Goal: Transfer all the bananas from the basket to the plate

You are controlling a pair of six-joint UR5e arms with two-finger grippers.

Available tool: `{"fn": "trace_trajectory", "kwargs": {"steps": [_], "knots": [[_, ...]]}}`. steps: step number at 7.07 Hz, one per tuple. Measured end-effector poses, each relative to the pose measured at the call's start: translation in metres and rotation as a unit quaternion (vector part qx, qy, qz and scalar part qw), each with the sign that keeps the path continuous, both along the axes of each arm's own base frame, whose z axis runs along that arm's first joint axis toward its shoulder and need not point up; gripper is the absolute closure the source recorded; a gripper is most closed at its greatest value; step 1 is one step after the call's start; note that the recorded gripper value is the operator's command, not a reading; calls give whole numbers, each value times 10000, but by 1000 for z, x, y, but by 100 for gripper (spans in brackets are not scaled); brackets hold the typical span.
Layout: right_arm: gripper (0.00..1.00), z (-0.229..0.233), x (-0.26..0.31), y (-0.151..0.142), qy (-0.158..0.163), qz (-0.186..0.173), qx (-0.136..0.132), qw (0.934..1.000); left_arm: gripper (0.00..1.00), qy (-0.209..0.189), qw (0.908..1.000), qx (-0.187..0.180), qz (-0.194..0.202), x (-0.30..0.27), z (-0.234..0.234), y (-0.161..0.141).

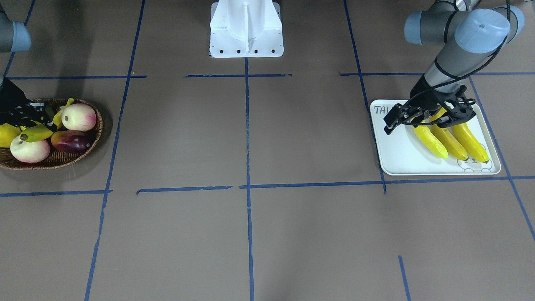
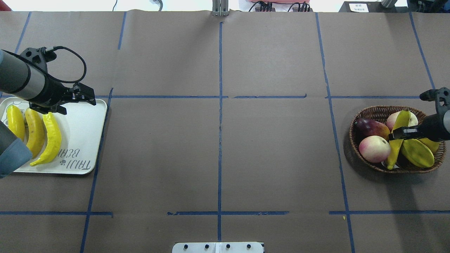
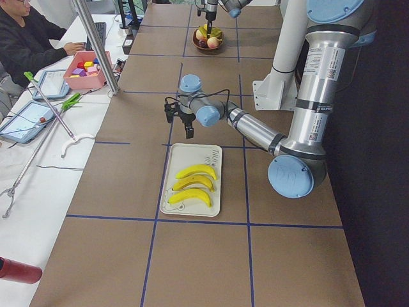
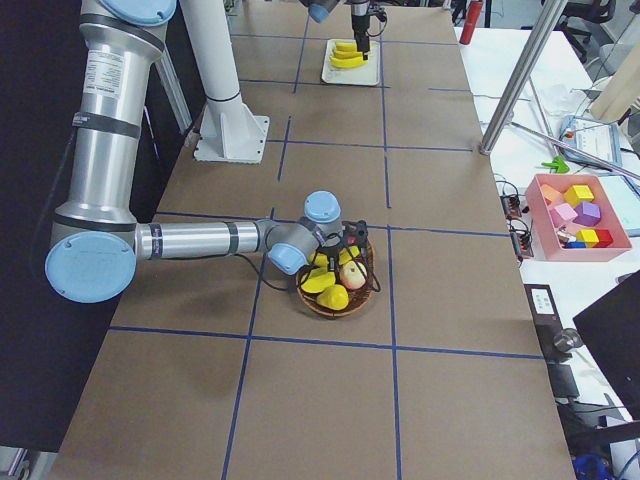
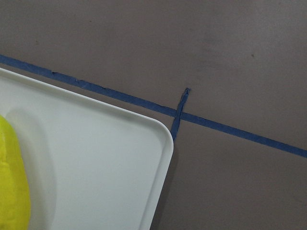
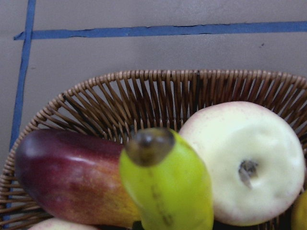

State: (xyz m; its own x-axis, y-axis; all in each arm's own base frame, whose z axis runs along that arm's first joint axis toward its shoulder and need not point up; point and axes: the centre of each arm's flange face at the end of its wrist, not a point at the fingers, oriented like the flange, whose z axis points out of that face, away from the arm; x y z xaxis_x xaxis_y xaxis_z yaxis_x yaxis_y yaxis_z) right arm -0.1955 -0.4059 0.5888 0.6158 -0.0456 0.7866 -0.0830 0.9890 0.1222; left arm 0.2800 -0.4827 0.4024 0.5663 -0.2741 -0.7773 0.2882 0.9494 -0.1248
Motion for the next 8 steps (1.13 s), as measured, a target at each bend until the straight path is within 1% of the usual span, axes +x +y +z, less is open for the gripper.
{"fn": "trace_trajectory", "kwargs": {"steps": [2,3,4,6,7,8], "knots": [[99,-4,12,-4,-64,93,14,9999,0,10,10000,7,1,0,-2,0],[99,-9,31,-9,-178,155,68,9997,0,21,10000,17,0,0,-3,1],[100,-18,58,-14,-389,168,149,9990,0,32,10000,30,-1,0,-5,1],[100,-45,109,-19,-989,149,211,9948,0,65,10000,43,0,-1,-9,3],[100,-68,114,-30,-1229,63,293,9920,0,138,9999,35,-31,1,-16,2],[100,-100,102,-51,-1378,-81,440,9895,0,289,9995,9,-128,5,-31,-1]]}}
